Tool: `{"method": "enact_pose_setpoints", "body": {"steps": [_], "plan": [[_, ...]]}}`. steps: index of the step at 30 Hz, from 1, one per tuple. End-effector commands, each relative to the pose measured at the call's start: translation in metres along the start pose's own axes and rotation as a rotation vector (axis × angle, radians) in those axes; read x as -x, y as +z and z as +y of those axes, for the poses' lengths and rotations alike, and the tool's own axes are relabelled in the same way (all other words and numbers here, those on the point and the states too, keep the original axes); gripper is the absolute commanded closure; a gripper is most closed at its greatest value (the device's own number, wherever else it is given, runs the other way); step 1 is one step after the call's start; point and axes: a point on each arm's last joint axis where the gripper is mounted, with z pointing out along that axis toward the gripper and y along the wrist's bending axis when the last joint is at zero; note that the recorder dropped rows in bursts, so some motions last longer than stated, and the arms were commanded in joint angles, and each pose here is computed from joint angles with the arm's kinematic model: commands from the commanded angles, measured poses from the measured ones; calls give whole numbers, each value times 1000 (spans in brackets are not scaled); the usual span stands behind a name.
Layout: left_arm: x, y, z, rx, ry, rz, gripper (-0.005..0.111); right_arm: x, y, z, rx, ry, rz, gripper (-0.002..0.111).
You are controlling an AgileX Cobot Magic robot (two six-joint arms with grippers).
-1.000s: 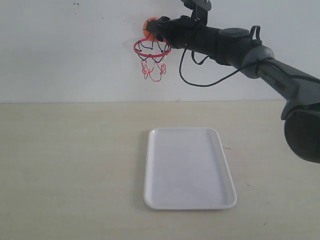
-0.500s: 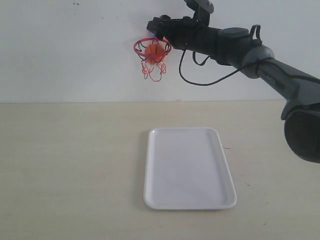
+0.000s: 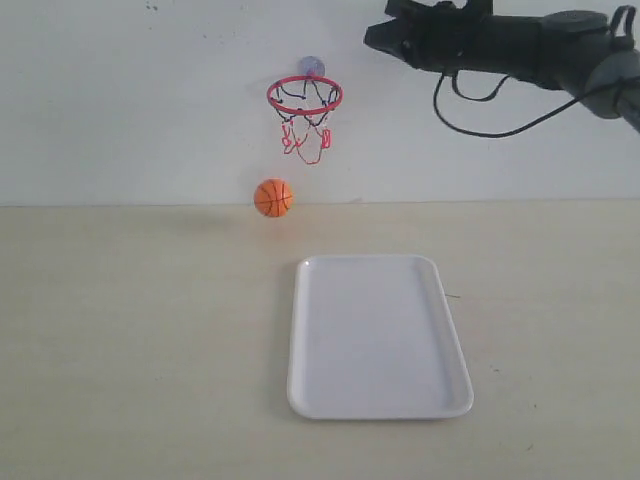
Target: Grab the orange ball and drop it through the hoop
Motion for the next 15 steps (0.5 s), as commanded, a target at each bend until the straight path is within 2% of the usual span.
{"method": "enact_pose_setpoints", "body": {"steps": [1, 3, 5, 8, 9, 11, 15], "plan": [[0, 0, 0, 2, -11, -6, 103, 13, -43, -10, -6, 15, 176, 109], [0, 0, 0, 2, -11, -6, 103, 11, -62, -15, -27, 17, 307, 109], [0, 0, 0, 2, -11, -6, 103, 15, -79, -29, -90, 50, 332, 109], [0, 0, 0, 2, -11, -6, 103, 17, -98, -47, -221, 355, 321, 109], [0, 0, 0, 2, -11, -6, 103, 17, -101, -46, -236, 384, 322, 109], [0, 0, 0, 2, -11, -6, 103, 20, -108, -35, -239, 365, 334, 109], [0, 0, 0, 2, -11, -6, 103, 20, -126, -1, -280, 223, 414, 109]]}}
